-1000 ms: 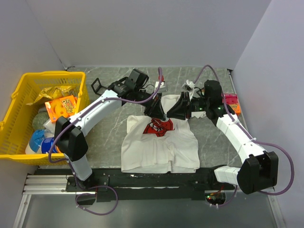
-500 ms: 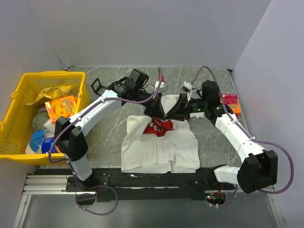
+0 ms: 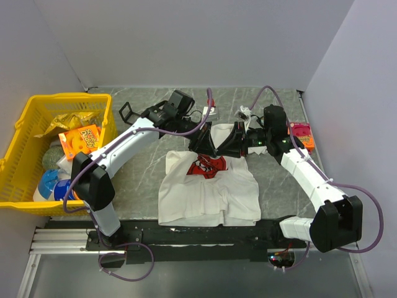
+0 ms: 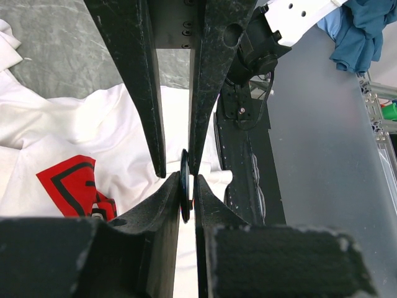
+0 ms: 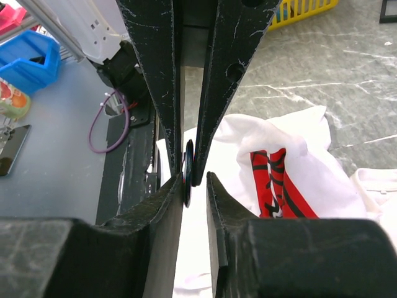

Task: Remove the brooch from the garment
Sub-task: Close the brooch, then place the brooch in the brooch box.

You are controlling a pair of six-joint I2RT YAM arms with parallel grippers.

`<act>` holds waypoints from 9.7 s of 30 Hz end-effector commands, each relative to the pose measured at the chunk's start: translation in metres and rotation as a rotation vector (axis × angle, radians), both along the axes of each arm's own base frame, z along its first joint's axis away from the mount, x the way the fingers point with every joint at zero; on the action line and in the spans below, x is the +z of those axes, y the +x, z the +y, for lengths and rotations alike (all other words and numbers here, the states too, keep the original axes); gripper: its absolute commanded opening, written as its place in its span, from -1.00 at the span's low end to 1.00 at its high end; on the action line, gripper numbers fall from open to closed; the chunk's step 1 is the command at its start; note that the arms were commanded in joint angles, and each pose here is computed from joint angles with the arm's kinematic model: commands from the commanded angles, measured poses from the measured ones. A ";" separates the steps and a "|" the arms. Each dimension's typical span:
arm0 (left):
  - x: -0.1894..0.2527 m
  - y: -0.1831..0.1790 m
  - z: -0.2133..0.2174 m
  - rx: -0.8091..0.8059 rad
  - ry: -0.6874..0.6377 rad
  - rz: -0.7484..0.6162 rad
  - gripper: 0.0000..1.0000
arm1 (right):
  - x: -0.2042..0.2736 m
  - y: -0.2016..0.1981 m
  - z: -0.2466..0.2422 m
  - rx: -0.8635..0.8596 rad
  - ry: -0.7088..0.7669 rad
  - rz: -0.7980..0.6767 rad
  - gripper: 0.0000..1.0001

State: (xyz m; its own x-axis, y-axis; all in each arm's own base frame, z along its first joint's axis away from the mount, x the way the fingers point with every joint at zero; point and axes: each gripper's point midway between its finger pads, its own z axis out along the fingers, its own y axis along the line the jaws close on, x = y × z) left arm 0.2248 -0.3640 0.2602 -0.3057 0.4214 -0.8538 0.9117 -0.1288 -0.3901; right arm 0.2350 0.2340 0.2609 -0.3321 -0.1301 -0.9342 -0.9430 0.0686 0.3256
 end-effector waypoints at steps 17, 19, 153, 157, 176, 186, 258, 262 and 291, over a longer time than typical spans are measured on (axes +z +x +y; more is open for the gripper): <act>0.011 -0.018 -0.005 -0.064 -0.039 -0.034 -0.64 | 0.021 -0.002 0.003 0.042 0.035 -0.074 -0.44; 0.011 -0.018 -0.006 -0.064 -0.038 -0.032 -0.64 | 0.022 -0.002 0.003 0.042 0.035 -0.080 -0.44; 0.028 0.007 0.008 0.057 -0.061 -0.072 0.03 | 0.027 -0.011 0.000 0.037 0.055 -0.163 -1.00; 0.029 0.006 0.008 0.055 -0.060 -0.076 -0.19 | 0.028 -0.012 0.001 0.038 0.057 -0.168 -1.00; 0.019 0.000 0.001 0.021 -0.042 -0.065 -0.42 | 0.027 -0.011 0.000 0.034 0.053 -0.176 -1.00; 0.016 -0.005 0.000 0.005 -0.036 -0.067 -0.65 | 0.027 -0.011 0.000 0.032 0.054 -0.178 -1.00; -0.176 0.347 0.366 1.299 1.206 -0.983 -0.98 | 0.033 0.022 -0.029 -0.193 -0.017 -0.211 1.00; -0.176 0.349 0.365 1.305 1.191 -0.971 -0.98 | 0.033 0.021 -0.028 -0.192 -0.017 -0.211 1.00; -0.203 0.347 0.359 1.274 1.190 -0.905 -0.94 | 0.033 0.020 -0.028 -0.187 -0.015 -0.214 1.00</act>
State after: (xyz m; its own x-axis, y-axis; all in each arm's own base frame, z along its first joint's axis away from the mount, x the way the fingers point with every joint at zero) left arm 0.5634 0.0016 0.0458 -0.5713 0.7355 -0.3643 0.2161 0.5629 0.7978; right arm 0.2520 0.2065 0.2883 -0.1804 -0.1088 -0.9776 -0.9559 0.2537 0.1481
